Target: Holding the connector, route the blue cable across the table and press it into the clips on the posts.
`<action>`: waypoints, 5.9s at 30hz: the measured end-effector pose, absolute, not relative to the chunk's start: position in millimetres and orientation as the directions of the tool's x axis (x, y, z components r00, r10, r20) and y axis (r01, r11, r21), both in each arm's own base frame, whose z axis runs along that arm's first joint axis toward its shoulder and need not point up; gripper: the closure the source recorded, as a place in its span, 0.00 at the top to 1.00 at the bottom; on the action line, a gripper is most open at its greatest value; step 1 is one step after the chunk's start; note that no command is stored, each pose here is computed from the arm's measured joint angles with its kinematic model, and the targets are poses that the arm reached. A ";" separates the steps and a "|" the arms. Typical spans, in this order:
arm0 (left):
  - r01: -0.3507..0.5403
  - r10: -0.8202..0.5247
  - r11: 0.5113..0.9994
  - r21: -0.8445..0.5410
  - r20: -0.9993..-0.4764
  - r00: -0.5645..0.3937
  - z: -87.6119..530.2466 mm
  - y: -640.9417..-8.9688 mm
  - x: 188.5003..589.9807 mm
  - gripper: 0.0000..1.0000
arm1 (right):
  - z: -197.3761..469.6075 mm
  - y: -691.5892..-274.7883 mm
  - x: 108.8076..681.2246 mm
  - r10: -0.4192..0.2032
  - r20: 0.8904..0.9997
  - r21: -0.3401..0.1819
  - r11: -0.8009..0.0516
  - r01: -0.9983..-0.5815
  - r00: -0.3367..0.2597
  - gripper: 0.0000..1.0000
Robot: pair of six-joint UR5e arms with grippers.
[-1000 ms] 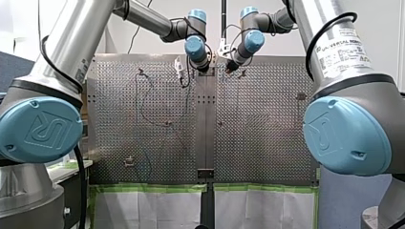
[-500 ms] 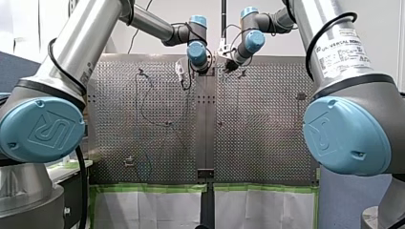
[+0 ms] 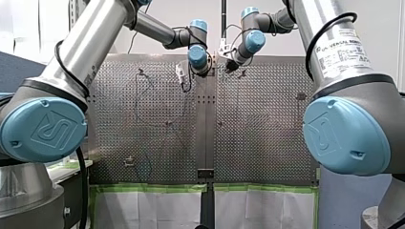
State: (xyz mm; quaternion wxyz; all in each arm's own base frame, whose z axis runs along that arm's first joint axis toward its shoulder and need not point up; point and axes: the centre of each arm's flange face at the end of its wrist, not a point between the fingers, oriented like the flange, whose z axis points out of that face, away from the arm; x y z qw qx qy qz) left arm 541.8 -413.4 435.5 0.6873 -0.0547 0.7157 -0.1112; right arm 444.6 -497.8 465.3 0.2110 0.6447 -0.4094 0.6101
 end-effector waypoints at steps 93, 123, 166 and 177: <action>0.033 -0.170 0.984 -0.178 -0.970 -0.177 253.4 -421.4 464.2 0.00 | 326.7 -453.3 428.8 -0.466 0.873 -0.174 -0.567 -0.805 0.140 0.00; 0.121 -0.226 0.960 -0.254 -0.952 -0.207 186.4 -431.2 486.4 0.00 | 274.6 -456.6 381.3 -0.544 0.818 -0.146 -0.515 -0.845 0.189 0.00; 0.154 -0.292 0.932 -0.328 -0.931 -0.218 144.8 -426.7 554.1 0.00 | 227.2 -520.4 359.9 -0.530 0.842 -0.203 -0.485 -0.851 0.101 0.00; 0.114 -0.238 0.955 -0.275 -0.935 -0.261 130.0 -415.4 587.3 0.08 | 230.2 -542.5 342.5 -0.496 0.866 -0.207 -0.465 -0.861 0.059 0.00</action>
